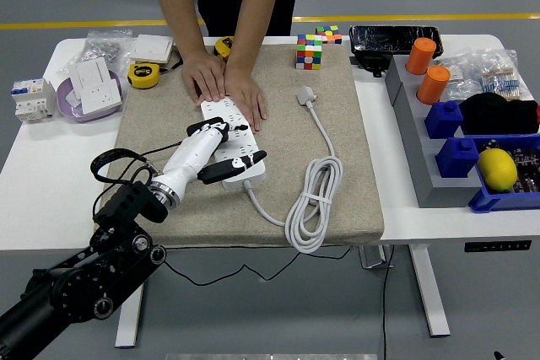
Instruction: Pick up the plug,place it near the board,insert it into the board,press the button
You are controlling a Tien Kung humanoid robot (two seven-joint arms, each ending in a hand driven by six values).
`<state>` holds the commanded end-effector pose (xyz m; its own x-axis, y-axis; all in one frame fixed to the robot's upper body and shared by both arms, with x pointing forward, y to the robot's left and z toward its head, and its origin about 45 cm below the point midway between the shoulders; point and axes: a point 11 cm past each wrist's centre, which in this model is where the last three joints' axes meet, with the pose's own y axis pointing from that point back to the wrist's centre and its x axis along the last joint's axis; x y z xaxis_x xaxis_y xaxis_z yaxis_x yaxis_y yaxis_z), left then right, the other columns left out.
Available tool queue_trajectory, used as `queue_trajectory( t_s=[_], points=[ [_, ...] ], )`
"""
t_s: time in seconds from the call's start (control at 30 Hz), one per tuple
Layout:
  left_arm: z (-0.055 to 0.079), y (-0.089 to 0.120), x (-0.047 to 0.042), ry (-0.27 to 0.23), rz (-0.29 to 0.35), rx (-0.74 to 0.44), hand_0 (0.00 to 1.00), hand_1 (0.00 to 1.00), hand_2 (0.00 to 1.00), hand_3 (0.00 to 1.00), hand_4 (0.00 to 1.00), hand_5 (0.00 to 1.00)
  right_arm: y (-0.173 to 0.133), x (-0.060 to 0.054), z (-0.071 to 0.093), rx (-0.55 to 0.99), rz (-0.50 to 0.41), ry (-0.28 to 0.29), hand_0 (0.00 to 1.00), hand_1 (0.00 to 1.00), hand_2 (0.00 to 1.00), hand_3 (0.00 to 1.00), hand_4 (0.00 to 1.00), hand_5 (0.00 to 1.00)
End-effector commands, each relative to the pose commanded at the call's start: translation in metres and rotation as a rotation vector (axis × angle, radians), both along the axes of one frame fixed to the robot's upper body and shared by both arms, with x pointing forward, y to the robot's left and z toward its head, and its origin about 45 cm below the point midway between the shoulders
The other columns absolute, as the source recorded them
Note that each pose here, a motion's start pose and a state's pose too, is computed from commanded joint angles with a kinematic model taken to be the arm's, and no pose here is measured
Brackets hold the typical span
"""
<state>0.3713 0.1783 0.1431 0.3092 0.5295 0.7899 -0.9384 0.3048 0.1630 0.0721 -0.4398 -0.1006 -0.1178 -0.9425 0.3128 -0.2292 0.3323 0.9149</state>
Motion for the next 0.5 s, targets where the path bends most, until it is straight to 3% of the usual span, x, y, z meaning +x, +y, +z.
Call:
queue_trajectory(
  t_s=[0.27, 0.5],
  points=[
    [0.008, -0.003, 0.0023, -0.03, -0.014, 0.012, 0.963, 0.94, 0.893, 0.853, 0.993, 0.998, 0.0, -0.001, 0.0, -0.001, 0.0, 0.003, 0.929, 0.802, 0.78, 0.796, 0.998, 0.998],
    [0.027, -0.014, 0.0003, -0.078, -0.05, -0.005, 0.962, 0.935, 0.884, 0.852, 0.994, 0.998, 0.0, 0.0, 0.0, 0.0, -0.002, 0.0, 0.929, 0.802, 0.78, 0.796, 0.998, 0.998]
  ],
)
